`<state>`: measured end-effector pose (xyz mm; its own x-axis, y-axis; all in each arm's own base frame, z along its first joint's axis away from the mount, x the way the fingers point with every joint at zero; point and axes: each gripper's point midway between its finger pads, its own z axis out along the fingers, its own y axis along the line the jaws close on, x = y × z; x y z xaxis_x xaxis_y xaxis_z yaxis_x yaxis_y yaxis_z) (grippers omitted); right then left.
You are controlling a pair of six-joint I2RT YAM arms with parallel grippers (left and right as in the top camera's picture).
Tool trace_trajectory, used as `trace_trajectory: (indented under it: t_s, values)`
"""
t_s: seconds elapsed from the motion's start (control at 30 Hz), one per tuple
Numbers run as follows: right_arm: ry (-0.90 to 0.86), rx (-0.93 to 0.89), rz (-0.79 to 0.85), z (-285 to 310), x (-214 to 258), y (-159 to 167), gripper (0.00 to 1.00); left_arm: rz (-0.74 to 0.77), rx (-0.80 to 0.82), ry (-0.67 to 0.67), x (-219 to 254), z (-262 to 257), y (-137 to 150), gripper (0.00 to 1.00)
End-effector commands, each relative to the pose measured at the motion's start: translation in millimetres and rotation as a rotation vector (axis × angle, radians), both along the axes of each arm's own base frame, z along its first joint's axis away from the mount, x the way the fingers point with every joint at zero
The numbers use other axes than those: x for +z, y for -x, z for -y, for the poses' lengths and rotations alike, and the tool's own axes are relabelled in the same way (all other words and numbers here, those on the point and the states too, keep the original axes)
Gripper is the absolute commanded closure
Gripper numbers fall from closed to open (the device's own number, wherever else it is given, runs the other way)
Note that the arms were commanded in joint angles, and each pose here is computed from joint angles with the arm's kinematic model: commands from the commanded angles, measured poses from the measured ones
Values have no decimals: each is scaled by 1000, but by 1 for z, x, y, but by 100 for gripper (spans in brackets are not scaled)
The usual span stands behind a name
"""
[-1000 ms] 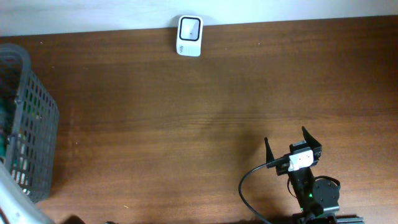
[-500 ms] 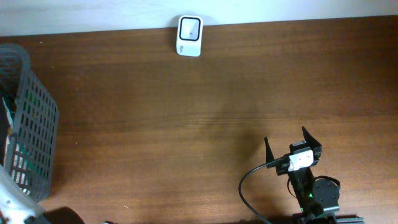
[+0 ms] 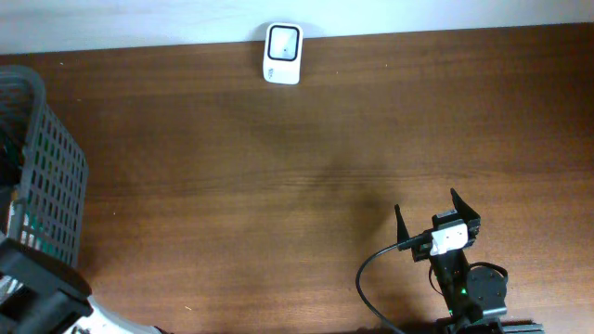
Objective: Scan the item barcode
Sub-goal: 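Lift the glove pack out and place it on the table center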
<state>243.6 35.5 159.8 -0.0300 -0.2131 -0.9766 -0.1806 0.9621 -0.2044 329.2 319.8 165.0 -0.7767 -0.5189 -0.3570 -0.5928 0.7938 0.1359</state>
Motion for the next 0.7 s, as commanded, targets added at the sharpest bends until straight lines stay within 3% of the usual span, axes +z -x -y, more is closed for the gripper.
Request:
trace_trajectory:
  t_s: [0.0,0.07,0.27,0.3,0.33,0.47,0.6,0.67]
  values:
    - [-11,20,-2,-4,-1,1,2,-51,-22,102,-38,7,0,24]
    - [-11,20,-2,-4,-1,1,2,-105,-21,153,-59,12,5,27]
    - [-11,20,-2,-4,-1,1,2,-174,-19,218,-87,18,12,63]
    - [-11,20,-2,-4,-2,1,2,-177,-18,220,-87,18,12,87]
    - [-11,20,-2,-4,-1,1,2,-179,-18,222,-87,19,13,100]
    - [-11,20,-2,-4,-2,1,2,-174,-18,214,-77,18,12,100]
    - [-11,20,-2,-4,-1,1,2,-5,25,91,10,5,-4,100]
    - [-11,20,-2,-4,-1,1,2,201,53,-20,98,9,-11,100]
